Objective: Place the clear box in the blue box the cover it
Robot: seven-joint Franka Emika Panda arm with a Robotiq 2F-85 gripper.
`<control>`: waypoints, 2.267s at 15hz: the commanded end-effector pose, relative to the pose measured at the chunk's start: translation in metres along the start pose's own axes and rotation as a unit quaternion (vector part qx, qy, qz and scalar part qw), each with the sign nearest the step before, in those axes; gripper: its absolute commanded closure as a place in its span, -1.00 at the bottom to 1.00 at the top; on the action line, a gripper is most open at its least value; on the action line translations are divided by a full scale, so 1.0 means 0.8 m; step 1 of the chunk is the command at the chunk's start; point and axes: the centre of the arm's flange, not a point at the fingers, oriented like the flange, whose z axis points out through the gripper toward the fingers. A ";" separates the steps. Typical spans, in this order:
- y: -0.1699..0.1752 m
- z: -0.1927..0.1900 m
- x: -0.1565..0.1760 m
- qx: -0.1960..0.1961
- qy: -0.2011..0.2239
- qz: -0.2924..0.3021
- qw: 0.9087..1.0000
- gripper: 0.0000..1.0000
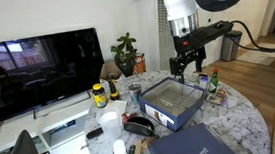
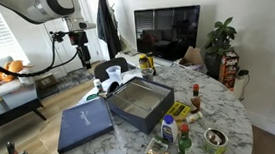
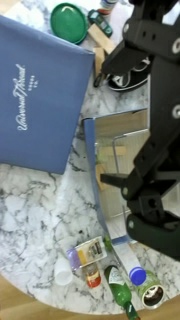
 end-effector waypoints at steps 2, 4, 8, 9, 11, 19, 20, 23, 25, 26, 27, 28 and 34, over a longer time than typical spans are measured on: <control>-0.051 0.057 -0.121 -0.059 -0.067 -0.074 0.993 -1.00; -0.077 0.079 -0.159 -0.058 -0.106 -0.118 0.986 -1.00; -0.083 0.077 -0.159 -0.060 -0.090 -0.111 0.988 -1.00; -0.082 0.077 -0.158 -0.060 -0.091 -0.112 0.988 -1.00; -0.080 0.077 -0.154 -0.059 -0.092 -0.113 0.988 -1.00; -0.125 0.203 -0.166 0.000 -0.165 -0.114 0.980 -1.00; -0.133 0.222 -0.171 0.006 -0.163 -0.116 0.980 -1.00; -0.161 0.265 -0.184 0.029 -0.138 -0.116 0.983 -1.00; -0.183 0.287 -0.199 0.022 -0.117 -0.119 0.986 -1.00; -0.191 0.298 -0.207 0.017 -0.110 -0.123 0.986 -1.00; -0.203 0.305 -0.217 0.009 -0.099 -0.129 0.987 -1.00; -0.211 0.315 -0.227 0.000 -0.090 -0.136 0.987 -1.00; -0.228 0.326 -0.266 -0.027 -0.067 -0.180 0.981 -1.00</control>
